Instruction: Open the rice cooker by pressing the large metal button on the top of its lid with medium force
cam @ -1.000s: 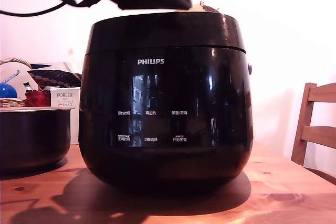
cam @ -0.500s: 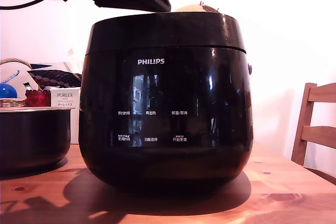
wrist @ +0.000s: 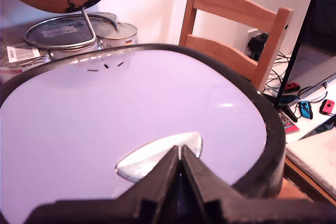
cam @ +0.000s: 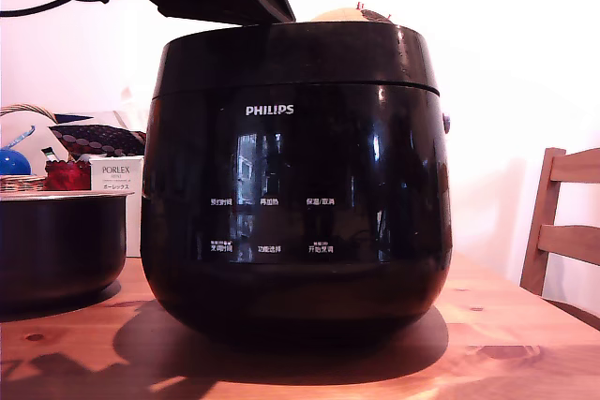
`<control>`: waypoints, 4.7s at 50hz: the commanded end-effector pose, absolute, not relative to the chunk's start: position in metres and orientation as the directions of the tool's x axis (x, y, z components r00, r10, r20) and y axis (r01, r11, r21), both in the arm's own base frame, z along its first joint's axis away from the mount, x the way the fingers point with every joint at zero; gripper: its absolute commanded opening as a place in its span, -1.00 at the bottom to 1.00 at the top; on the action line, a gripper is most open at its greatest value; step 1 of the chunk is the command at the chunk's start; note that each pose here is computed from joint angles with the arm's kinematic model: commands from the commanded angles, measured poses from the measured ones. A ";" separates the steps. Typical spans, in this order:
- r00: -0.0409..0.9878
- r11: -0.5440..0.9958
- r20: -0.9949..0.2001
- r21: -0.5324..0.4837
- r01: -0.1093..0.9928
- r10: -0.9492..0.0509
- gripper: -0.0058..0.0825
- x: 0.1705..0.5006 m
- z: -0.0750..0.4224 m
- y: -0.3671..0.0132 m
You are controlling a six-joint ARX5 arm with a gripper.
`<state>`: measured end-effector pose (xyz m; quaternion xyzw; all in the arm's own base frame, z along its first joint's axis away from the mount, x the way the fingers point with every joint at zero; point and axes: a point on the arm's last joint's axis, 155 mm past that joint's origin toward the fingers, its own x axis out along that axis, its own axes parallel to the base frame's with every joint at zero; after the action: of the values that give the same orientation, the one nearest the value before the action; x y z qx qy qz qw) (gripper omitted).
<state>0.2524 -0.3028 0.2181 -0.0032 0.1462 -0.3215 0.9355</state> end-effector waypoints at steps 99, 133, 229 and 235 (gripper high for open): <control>0.667 0.808 -0.540 -0.042 0.587 -0.513 -0.92 0.248 0.129 -0.288; 0.729 0.782 -0.291 -0.152 0.605 -0.620 -0.92 0.259 0.189 -0.316; 0.869 0.870 0.058 0.090 0.485 -0.491 -0.92 0.265 0.323 -0.227; 0.892 0.889 0.047 0.118 0.442 -0.450 -0.92 0.269 0.324 -0.206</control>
<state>0.2655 -0.2155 0.3342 0.0397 -0.0427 -0.2425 0.9684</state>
